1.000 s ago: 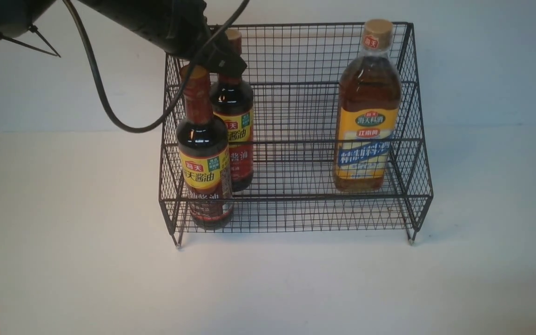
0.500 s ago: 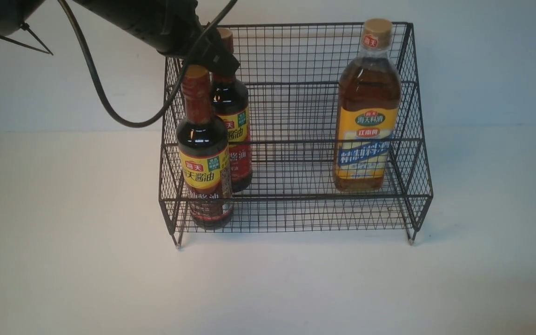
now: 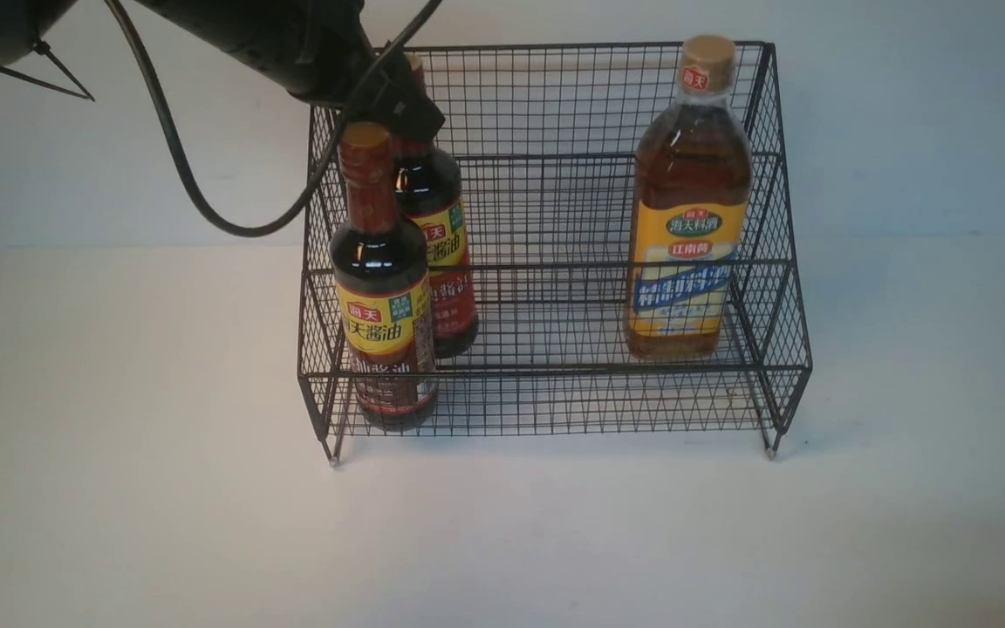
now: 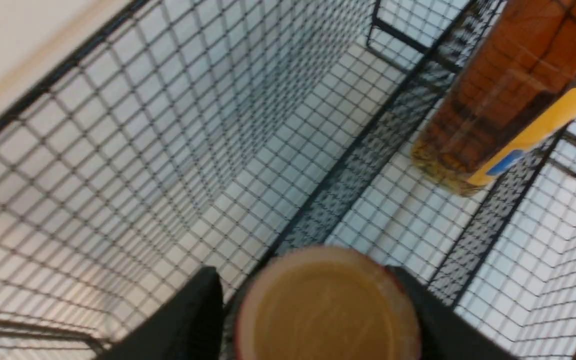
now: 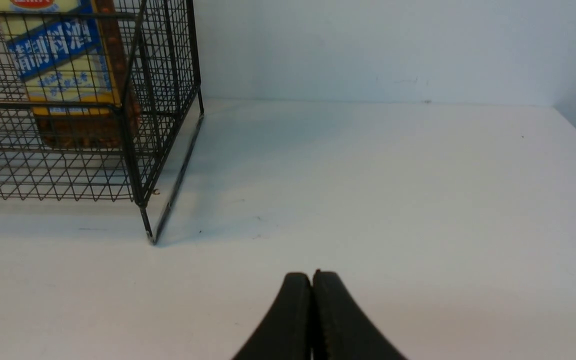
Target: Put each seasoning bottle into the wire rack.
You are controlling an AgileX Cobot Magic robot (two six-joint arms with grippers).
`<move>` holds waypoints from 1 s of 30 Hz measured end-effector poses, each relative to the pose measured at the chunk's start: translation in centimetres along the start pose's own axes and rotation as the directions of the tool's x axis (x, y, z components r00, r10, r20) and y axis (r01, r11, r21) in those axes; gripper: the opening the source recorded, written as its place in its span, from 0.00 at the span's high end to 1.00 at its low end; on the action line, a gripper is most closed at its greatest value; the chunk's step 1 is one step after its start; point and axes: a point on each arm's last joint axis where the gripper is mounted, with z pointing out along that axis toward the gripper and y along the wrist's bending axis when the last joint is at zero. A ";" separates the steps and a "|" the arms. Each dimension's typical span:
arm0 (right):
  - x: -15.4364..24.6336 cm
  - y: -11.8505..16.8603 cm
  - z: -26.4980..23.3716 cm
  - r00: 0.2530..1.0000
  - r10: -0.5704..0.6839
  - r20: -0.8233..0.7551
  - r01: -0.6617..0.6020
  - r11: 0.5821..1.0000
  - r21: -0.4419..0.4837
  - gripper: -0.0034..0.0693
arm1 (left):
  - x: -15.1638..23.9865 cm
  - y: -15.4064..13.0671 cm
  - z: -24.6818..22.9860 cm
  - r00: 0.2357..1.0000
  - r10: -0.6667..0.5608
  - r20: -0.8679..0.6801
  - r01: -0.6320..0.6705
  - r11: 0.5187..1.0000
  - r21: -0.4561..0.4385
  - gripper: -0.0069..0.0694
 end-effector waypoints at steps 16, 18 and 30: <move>0.0 0.0 0.0 1.000 0.000 0.000 0.000 1.000 0.000 0.97 | -1.8 -1.0 -3.4 0.996 0.040 0.078 -0.035 0.997 -0.067 0.31; 0.0 0.0 0.0 1.000 0.000 0.000 0.000 1.000 0.000 0.97 | -2.5 -1.4 -4.7 0.992 0.062 0.111 -0.053 0.995 -0.083 0.31; 0.0 0.0 0.0 1.000 0.000 0.000 0.000 1.000 0.000 0.97 | -5.1 -4.1 -10.8 0.963 0.132 0.236 -0.105 0.987 -0.124 0.34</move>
